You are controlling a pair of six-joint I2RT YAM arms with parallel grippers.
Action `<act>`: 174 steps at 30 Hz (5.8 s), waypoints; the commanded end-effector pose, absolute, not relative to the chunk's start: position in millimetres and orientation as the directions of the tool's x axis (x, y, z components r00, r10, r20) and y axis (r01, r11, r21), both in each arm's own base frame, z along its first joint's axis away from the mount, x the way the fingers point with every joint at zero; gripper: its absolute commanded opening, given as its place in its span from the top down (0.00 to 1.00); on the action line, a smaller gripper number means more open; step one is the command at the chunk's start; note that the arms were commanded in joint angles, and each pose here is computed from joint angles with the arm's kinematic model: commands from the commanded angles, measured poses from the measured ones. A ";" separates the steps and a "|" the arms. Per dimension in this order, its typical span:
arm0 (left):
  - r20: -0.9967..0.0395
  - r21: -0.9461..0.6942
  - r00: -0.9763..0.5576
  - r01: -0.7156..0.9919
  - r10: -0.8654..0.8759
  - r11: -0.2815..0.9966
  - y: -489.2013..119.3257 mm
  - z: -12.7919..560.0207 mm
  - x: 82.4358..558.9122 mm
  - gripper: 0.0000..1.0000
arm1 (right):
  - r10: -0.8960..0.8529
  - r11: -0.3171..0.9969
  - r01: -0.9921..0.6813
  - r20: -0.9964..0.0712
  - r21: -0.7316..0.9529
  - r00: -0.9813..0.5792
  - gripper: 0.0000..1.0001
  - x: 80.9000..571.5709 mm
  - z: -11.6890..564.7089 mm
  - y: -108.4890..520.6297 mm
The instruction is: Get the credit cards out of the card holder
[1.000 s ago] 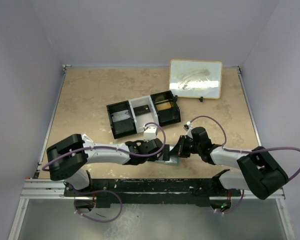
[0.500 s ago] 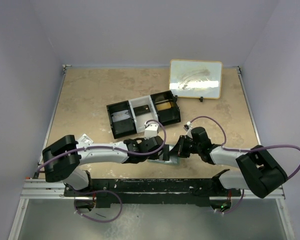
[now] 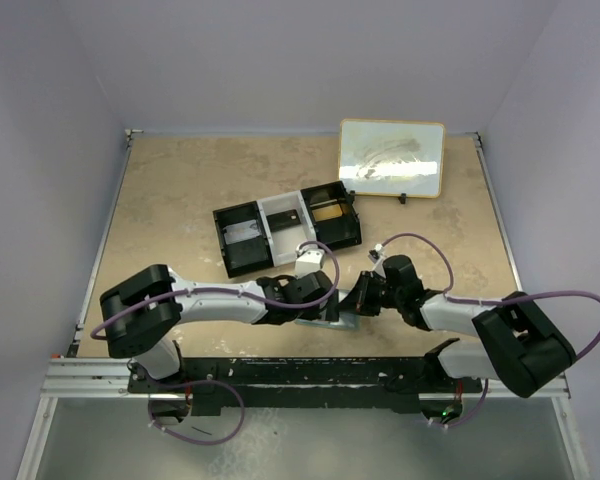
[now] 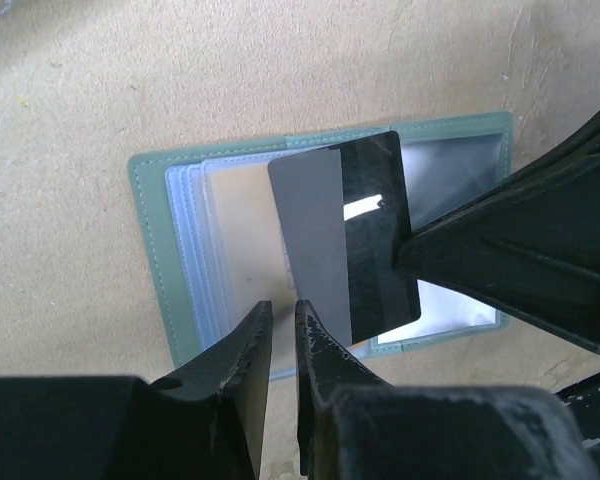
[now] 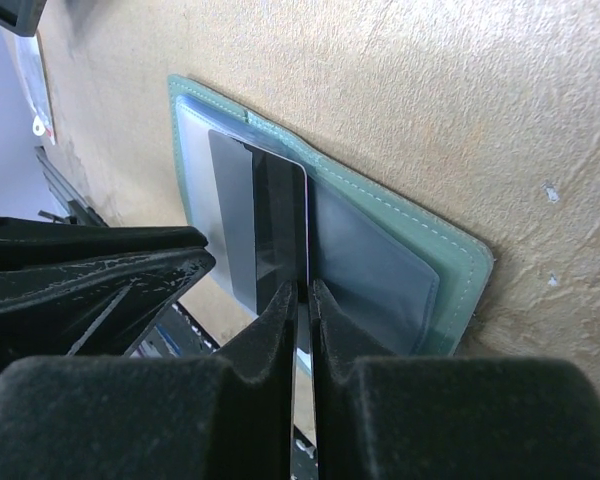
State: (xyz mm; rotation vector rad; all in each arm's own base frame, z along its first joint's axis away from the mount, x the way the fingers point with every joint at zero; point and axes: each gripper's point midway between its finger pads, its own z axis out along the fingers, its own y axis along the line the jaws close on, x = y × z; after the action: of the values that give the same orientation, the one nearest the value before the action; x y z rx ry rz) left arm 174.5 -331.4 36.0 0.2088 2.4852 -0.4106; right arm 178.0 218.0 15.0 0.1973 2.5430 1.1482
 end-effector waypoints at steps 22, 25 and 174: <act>-0.545 -0.243 -0.837 0.220 0.054 0.945 -311.8 11.8 159.3 0.93 | 0.295 0.548 -0.097 -0.301 0.830 -0.907 0.73 187.1 26.6 232.3; -0.546 -0.237 -0.836 0.213 0.052 0.948 -309.4 11.4 159.5 0.93 | 0.297 0.519 -0.143 -0.335 0.843 -0.894 0.76 186.5 39.6 234.0; -0.901 0.015 -0.409 -0.359 -0.143 0.933 -45.6 206.0 255.8 0.32 | -0.624 0.253 -0.741 -0.690 -0.622 0.367 1.00 350.4 190.6 315.3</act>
State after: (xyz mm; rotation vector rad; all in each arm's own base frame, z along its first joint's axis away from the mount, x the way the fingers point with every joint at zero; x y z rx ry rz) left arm 246.0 -44.5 202.2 -0.3899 2.0115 0.2050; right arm 320.9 300.9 159.1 -1.3702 1.5000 0.2395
